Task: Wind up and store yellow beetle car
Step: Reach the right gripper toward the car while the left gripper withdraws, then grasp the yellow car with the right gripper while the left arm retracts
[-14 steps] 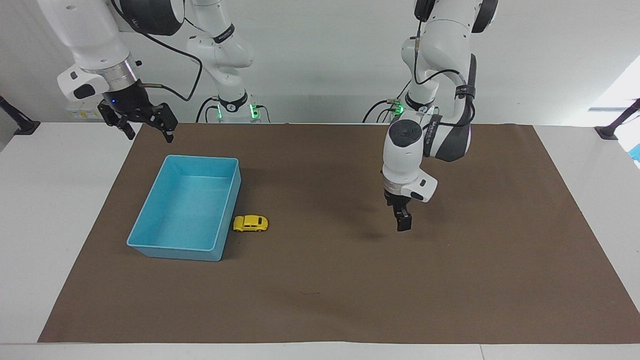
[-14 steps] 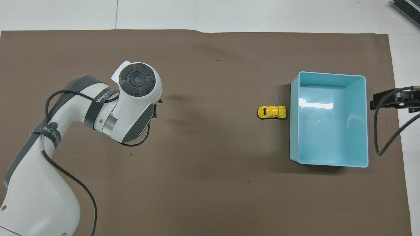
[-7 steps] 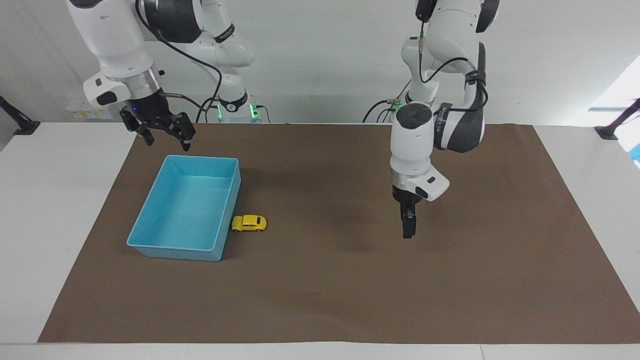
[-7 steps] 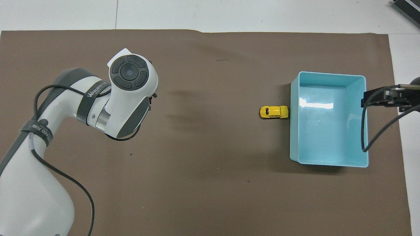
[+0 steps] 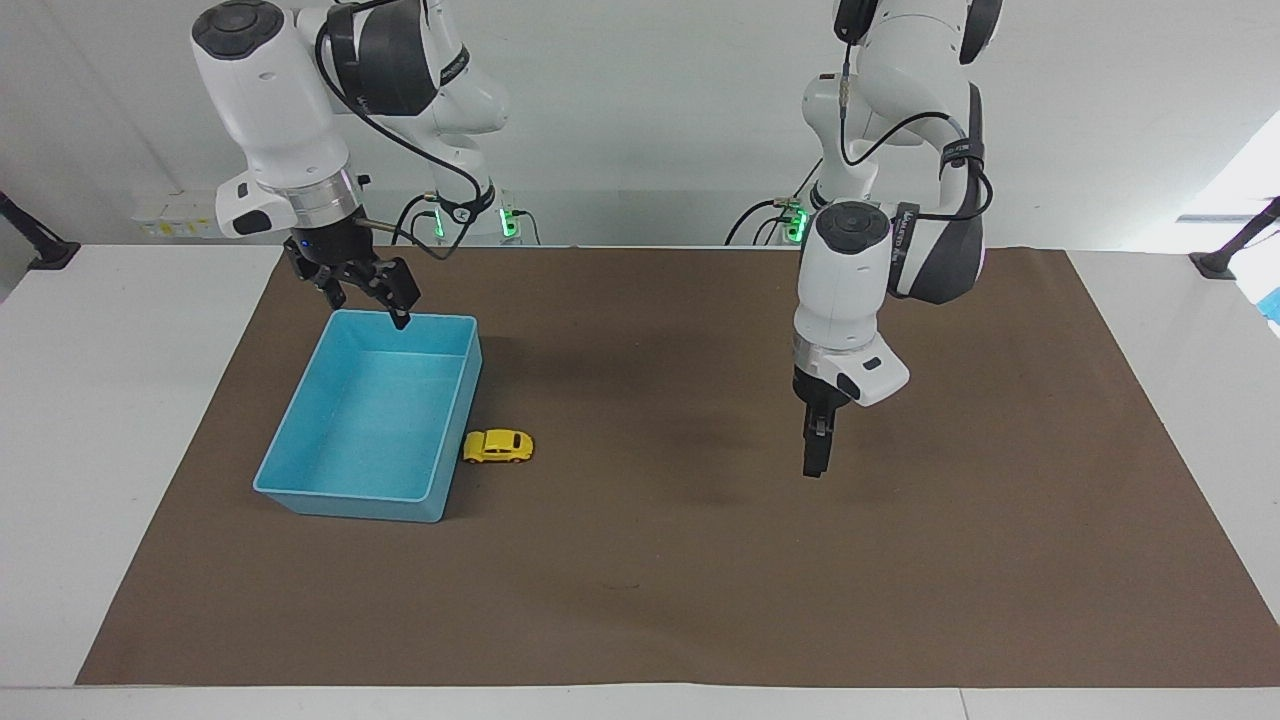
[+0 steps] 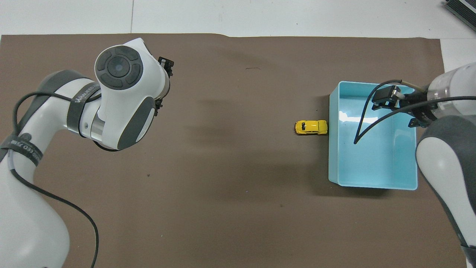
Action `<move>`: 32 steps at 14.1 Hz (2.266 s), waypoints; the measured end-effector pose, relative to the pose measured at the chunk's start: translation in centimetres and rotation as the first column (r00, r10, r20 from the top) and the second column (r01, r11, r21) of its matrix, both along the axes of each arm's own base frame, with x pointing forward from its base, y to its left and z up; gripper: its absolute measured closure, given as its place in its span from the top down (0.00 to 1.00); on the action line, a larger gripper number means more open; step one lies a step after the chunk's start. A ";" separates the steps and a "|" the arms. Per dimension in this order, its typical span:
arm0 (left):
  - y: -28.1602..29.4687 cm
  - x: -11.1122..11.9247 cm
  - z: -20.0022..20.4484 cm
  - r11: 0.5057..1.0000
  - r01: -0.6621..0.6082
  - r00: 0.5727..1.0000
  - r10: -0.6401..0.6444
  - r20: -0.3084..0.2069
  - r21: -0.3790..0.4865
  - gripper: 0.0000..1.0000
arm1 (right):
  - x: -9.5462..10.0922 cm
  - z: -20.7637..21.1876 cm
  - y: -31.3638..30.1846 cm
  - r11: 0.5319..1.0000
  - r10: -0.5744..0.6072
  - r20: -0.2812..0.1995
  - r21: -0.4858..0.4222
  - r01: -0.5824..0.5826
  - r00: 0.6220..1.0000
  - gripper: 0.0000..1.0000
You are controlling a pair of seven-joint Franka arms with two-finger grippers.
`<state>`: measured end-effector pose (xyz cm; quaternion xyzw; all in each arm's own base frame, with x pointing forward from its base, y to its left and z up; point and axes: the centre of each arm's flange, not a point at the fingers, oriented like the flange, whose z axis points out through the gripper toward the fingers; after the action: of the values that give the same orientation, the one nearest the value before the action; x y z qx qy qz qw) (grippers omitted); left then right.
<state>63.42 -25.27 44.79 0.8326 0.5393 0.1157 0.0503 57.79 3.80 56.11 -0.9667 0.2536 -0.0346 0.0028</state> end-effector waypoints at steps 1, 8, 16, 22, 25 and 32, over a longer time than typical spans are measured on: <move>0.6 0.2 0.6 0.999 0.032 0.999 -0.032 0.007 0.007 1.00 | 0.2 -0.6 0.6 1.000 -0.031 0.000 0.004 0.031 1.000 1.00; 6.9 0.3 8.6 0.967 0.242 0.965 -0.249 0.085 0.082 1.00 | 0.4 -5.3 6.5 0.926 -0.376 0.036 0.025 0.376 0.926 1.00; 10.5 -0.3 11.4 0.863 0.470 0.875 -0.483 0.030 0.184 1.00 | 1.3 -12.1 10.0 0.717 -0.697 0.057 0.013 0.697 0.715 1.00; 14.2 -1.8 13.9 0.728 0.660 0.747 -0.662 -0.060 0.186 1.00 | 1.9 -19.3 12.9 0.612 -0.784 0.111 -0.025 0.791 0.610 1.00; 16.2 -3.2 15.3 0.635 0.754 0.655 -0.746 -0.123 0.167 1.00 | 2.4 -22.0 13.1 0.587 -0.799 0.138 -0.035 0.809 0.585 1.00; 22.7 -8.3 19.7 0.459 0.886 0.462 -0.857 -0.230 0.071 1.00 | 1.9 -26.4 13.3 0.612 -0.779 0.143 -0.045 0.790 0.611 0.95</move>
<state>55.12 -2.58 64.45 0.9981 0.0255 0.0541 -0.0167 59.64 17.14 29.72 -0.7534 0.6483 -0.0981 -0.0490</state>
